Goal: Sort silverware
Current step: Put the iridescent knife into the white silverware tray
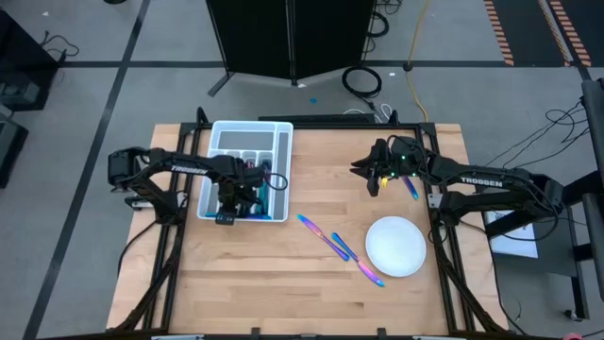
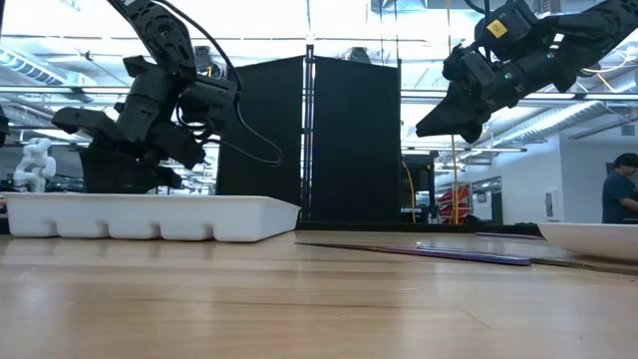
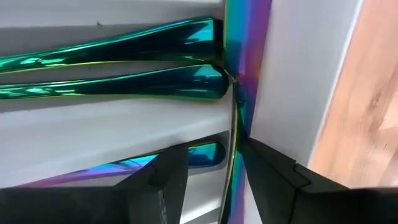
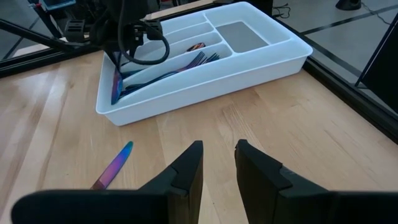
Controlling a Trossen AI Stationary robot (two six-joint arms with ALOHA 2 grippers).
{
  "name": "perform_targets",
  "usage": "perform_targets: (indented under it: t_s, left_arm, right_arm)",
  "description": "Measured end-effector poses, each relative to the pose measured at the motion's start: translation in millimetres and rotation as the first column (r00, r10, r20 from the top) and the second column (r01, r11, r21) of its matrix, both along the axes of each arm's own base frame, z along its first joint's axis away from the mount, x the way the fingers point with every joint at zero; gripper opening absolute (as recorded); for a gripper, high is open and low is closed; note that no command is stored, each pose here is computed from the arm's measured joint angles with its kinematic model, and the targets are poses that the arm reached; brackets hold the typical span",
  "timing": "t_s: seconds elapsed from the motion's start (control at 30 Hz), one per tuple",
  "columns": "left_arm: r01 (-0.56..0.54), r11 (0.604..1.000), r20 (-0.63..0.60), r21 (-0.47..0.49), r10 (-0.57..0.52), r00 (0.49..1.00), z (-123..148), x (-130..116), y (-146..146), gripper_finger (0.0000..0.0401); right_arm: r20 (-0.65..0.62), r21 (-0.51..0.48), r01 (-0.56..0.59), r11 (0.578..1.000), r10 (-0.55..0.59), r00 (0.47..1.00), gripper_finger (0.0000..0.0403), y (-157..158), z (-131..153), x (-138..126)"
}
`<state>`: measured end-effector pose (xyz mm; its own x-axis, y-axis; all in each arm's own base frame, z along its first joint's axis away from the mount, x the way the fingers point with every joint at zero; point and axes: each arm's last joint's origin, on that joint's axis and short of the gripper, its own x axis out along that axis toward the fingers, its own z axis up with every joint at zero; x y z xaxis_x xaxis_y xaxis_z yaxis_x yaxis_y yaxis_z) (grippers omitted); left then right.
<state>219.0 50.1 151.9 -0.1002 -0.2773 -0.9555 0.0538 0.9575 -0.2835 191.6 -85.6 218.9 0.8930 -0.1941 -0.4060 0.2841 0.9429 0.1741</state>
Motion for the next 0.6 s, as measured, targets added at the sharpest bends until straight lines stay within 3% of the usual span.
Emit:
perform_targets:
  t_s: [0.27,0.6]
  left_arm:
    - [0.028,0.999,-0.015,-0.026,-0.028,0.999,-8.5,-7.6,-3.3,0.0144]
    - [0.036,0.999,-0.019,-0.019,-0.037,0.999,-9.3,-8.1,-3.1,0.0039]
  right_arm:
    - [0.000,-0.001,-0.001,1.000,0.001,1.000,0.0080,0.0,0.1,0.0]
    - [0.008,-0.006,-0.001,1.000,0.001,1.000,0.0080,-0.2,0.8,0.4]
